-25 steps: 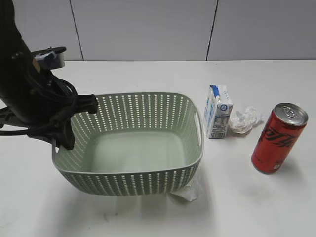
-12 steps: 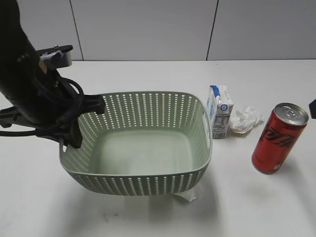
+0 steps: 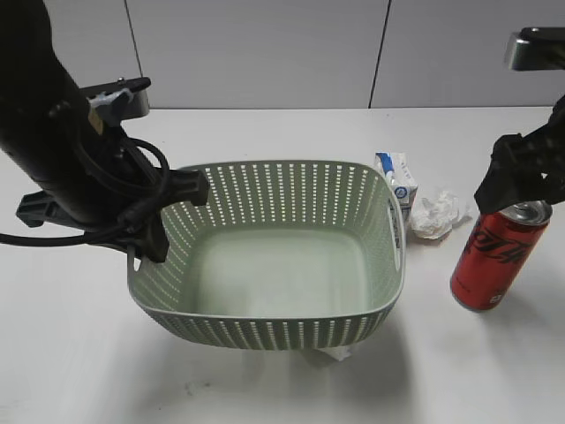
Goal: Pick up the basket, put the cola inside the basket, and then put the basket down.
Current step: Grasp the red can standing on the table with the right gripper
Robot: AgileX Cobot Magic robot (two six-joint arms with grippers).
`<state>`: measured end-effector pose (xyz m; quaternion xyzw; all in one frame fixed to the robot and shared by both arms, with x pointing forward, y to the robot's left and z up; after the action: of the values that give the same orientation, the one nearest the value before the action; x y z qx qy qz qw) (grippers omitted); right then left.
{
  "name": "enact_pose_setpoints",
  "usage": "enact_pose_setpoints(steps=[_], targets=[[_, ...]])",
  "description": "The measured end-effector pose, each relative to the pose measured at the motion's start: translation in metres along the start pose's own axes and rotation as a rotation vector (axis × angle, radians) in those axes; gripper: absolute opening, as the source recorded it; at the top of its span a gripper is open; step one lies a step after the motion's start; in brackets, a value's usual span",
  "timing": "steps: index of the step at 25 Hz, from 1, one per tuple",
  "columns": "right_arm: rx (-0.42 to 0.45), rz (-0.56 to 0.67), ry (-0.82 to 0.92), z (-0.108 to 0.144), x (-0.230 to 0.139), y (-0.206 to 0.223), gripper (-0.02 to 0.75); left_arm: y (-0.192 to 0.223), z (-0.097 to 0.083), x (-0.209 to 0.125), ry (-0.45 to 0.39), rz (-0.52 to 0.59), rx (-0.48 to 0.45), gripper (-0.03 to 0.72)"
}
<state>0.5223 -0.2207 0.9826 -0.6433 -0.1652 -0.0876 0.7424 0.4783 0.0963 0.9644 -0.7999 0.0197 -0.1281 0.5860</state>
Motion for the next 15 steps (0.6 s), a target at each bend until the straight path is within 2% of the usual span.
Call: enact_pose_setpoints(steps=[6,15], targets=[[-0.063,-0.005,-0.013,-0.0085,0.0043,0.0060,0.627,0.0000,-0.0002,0.0005,0.000,-0.004,-0.001,0.000],[-0.012,-0.058,0.001,-0.0009,0.0087,-0.0021,0.627,0.0000,-0.0001,0.0006,0.000,-0.004,0.000,0.000]])
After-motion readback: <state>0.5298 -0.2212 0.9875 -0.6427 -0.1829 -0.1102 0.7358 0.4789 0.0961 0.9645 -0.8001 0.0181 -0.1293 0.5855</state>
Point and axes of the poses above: a point on each arm's last joint axis where the gripper is mounted, y pointing out along that axis toward the gripper, z along the wrist's bending axis when the last joint is at zero, x = y × z, the point moved 5 cm from there along y, pointing out along that axis toward the gripper, and after that the axes turned 6 degrees about y, right-handed, at the moved point
